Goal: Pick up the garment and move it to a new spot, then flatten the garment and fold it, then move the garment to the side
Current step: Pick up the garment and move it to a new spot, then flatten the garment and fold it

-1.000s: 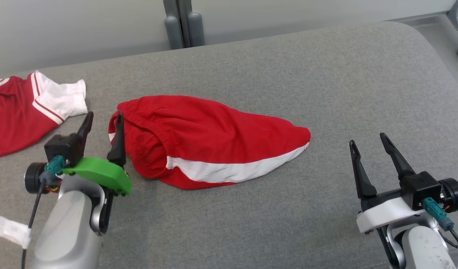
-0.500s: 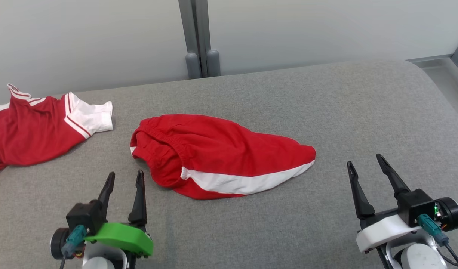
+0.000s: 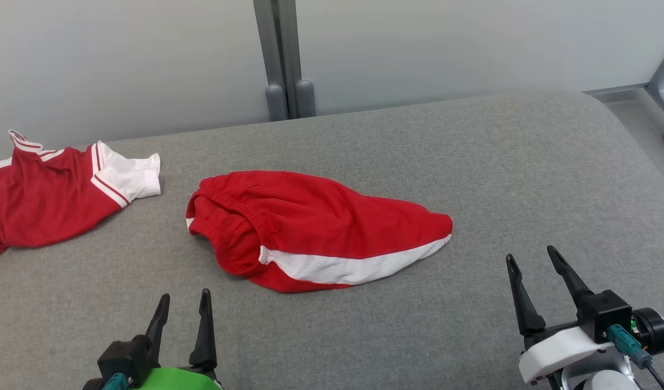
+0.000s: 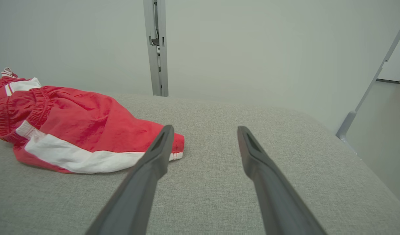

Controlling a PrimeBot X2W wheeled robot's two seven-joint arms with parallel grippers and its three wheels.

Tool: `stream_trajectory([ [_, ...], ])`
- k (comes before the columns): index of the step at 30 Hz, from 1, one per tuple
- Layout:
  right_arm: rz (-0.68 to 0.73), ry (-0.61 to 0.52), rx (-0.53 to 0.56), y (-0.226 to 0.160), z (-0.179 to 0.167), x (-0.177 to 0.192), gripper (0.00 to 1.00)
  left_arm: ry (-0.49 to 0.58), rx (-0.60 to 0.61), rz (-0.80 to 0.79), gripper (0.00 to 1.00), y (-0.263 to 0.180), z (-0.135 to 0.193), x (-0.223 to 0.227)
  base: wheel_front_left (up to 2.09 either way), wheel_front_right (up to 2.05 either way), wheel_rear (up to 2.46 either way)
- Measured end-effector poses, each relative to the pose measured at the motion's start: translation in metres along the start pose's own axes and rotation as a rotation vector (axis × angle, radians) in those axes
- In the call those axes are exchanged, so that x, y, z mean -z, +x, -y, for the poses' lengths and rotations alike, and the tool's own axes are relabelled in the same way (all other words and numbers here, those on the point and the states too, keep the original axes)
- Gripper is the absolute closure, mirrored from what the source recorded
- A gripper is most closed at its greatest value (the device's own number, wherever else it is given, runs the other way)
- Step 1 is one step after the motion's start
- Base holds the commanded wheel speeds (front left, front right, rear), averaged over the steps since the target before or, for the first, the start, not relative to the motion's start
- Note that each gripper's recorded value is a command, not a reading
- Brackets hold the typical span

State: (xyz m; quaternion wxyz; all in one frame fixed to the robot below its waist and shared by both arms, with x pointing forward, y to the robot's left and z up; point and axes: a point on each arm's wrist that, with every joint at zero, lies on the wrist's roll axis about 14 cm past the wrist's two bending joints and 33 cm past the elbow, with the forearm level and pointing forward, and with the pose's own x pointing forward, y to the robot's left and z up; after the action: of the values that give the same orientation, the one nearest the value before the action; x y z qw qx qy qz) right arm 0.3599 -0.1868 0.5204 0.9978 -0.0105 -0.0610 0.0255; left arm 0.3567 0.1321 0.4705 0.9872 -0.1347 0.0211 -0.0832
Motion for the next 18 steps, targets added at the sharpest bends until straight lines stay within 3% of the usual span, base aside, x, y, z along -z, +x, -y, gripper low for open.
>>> stream_trajectory([
  [18,-0.021,0.011,-0.019,0.0025,-0.0065,0.0068,0.0,-0.049,-0.018,-0.007,0.0,-0.0057,0.0003,0.0042,0.0,0.0,0.0],
])
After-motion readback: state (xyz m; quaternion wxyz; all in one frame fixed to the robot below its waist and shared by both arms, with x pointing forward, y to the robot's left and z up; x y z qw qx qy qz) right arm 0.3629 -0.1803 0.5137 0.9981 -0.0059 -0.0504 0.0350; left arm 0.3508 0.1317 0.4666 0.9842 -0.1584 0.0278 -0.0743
